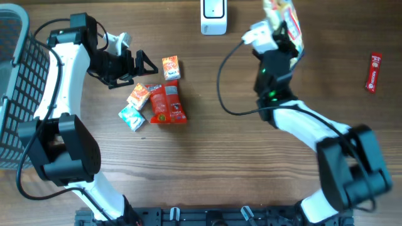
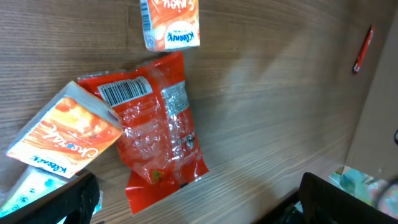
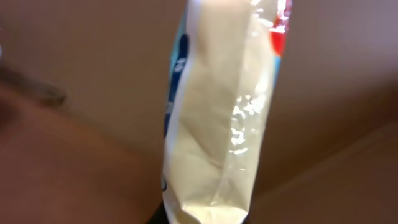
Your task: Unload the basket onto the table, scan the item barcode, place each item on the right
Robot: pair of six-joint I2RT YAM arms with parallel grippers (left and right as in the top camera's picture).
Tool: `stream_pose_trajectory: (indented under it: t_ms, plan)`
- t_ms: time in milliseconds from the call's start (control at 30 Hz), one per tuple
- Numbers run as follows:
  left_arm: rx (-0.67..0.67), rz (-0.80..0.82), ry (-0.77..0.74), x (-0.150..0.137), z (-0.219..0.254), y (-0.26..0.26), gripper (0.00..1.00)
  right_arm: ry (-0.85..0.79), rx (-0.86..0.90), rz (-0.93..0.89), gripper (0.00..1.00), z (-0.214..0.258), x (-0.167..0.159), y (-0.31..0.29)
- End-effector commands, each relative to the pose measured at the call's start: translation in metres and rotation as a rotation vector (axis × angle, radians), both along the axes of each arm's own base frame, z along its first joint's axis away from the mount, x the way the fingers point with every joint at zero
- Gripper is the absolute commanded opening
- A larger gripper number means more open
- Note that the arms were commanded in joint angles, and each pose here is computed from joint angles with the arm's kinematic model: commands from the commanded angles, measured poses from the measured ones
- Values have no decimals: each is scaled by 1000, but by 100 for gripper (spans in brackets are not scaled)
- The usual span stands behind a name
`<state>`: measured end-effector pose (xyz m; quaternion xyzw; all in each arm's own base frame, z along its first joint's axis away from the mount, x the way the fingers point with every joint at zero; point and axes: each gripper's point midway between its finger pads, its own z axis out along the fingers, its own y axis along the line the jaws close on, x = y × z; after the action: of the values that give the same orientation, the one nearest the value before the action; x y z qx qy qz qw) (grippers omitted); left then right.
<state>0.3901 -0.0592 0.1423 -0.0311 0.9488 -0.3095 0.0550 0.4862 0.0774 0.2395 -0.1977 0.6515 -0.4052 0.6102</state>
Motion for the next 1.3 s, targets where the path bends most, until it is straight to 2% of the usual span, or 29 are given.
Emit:
stream_pose_trajectory:
  t_ms: [0,133,267,467,633,800,900,1000,1133,1267]
  plan:
    - [2,-8,-20,1,5,-1,100,85,-393,86,5,-26,14,32]
    - [2,-9,-20,1,5,-1,100,103,-485,145,4,-53,28,47]
    - [2,-8,-20,1,5,-1,100,-12,-427,70,4,-31,46,46]
    - [2,-9,-20,1,5,-1,100,-91,-338,97,4,3,69,60]
    - [2,-8,-20,1,5,-1,100,-29,-245,296,4,-3,89,97]
    - [2,-8,-20,1,5,-1,100,-99,-18,410,5,15,92,115]
    - [2,-8,-20,1,5,-1,100,-113,49,479,5,20,90,130]
    - [2,-8,-20,1,5,-1,100,-84,-36,582,5,5,90,160]
    - [2,-8,-20,1,5,-1,100,-43,-326,572,5,-37,102,189]
    - [2,-9,-20,1,5,-1,100,-117,-457,539,5,-51,109,205]
